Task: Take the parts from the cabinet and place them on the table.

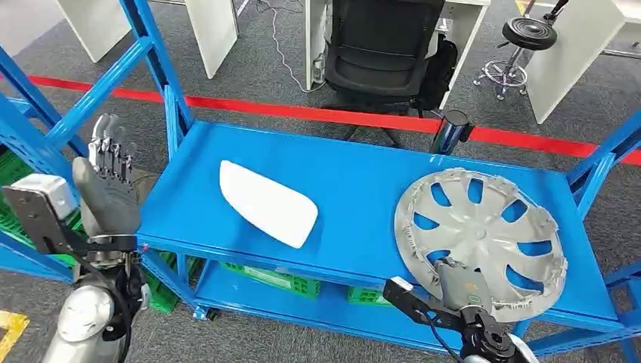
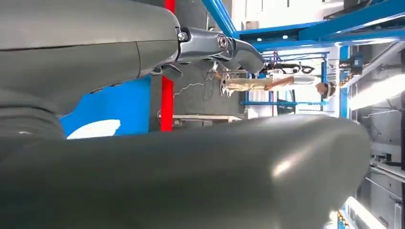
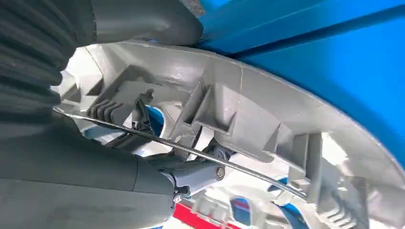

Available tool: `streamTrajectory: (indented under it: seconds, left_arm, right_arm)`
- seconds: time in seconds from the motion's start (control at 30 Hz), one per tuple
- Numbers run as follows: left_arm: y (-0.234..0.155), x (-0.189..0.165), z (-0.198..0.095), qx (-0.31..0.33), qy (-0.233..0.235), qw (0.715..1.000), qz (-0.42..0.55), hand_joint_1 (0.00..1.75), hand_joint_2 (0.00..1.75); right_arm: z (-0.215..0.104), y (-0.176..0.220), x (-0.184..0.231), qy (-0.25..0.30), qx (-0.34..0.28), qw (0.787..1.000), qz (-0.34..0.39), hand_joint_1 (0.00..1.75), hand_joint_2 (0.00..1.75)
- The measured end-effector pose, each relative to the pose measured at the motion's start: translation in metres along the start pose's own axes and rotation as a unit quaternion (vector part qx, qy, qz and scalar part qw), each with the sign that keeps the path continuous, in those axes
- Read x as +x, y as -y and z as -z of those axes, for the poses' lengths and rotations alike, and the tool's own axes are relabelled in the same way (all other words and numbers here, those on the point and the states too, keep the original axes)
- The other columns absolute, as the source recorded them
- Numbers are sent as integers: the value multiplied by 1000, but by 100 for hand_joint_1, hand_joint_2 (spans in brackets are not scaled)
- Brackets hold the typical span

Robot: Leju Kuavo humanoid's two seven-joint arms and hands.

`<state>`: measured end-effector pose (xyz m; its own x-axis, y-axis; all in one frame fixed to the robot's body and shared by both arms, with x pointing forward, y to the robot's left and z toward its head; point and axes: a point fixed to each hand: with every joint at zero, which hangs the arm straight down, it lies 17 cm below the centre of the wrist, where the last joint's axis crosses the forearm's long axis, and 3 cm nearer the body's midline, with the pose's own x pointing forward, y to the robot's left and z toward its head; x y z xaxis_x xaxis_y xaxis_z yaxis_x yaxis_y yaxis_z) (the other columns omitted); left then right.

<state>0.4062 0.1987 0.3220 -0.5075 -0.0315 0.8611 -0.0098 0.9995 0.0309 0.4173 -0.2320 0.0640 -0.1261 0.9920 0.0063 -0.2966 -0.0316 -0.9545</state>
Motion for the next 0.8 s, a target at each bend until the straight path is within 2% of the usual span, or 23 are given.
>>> streamTrajectory:
  seconds: [0.5,0.63,0.8]
  left_arm:
    - [2,5,0,-5,2,1000,18,0,0]
    - [-1,3,-3,0,-1,1000,13,0,0]
    - [-5,3,-6,7,1,1000,10,0,0]
  right_arm:
    - [-1,12,1,-2,-18,1000,17,175,175]
    - [-5,34,6,5,-46,998,42,175,175]
    - [-11,82,12,23,-94,988,118,175,175]
